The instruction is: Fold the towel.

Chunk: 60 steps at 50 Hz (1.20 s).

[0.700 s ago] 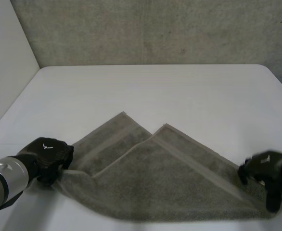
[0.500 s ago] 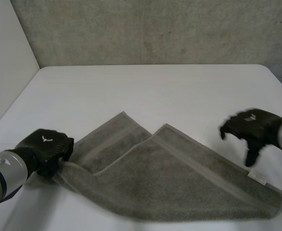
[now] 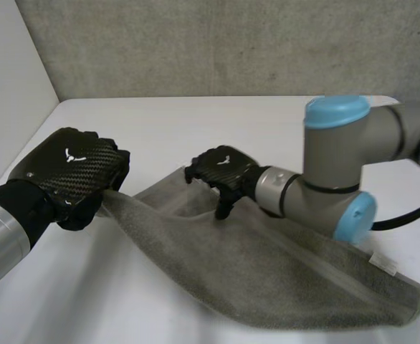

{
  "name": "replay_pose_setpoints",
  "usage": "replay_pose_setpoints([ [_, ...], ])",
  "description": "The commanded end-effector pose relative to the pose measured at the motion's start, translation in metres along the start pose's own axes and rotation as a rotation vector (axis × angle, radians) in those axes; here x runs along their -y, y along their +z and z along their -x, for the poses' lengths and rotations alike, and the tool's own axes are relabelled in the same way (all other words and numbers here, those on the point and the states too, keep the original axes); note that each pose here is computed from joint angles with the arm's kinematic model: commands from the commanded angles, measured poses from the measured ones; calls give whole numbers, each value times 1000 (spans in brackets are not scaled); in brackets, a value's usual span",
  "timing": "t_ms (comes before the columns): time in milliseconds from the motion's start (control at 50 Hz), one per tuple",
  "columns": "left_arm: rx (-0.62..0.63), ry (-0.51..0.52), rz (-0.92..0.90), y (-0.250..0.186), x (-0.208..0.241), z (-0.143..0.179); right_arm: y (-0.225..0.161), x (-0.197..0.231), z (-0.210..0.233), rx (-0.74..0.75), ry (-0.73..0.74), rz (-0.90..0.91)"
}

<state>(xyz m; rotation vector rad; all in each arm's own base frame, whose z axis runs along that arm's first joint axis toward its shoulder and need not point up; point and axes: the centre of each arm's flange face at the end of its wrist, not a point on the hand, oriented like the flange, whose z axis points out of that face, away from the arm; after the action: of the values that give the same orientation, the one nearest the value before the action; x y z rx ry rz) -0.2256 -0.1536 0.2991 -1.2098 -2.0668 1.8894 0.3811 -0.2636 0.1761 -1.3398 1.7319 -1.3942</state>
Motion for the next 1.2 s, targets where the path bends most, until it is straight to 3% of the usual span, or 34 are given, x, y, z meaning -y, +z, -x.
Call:
replay_pose_setpoints([
  [20,-6,2,-3,-8,3,-2,24,-19,32,142,71,-13],
  [220,5,3,1,-9,1,0,27,-30,45,189,103,21],
  [380,24,0,9,-6,-1,5,21,1,29,112,55,-43],
  [440,41,-8,29,-2,-5,10,-4,40,-6,-43,16,-101],
  [600,73,-27,69,8,-17,21,-64,72,-44,-207,-4,-128],
  [740,75,-31,77,18,-23,22,-91,63,-56,-255,13,-85],
  [1200,54,-26,60,13,-19,14,-58,4,-51,-177,91,60],
])
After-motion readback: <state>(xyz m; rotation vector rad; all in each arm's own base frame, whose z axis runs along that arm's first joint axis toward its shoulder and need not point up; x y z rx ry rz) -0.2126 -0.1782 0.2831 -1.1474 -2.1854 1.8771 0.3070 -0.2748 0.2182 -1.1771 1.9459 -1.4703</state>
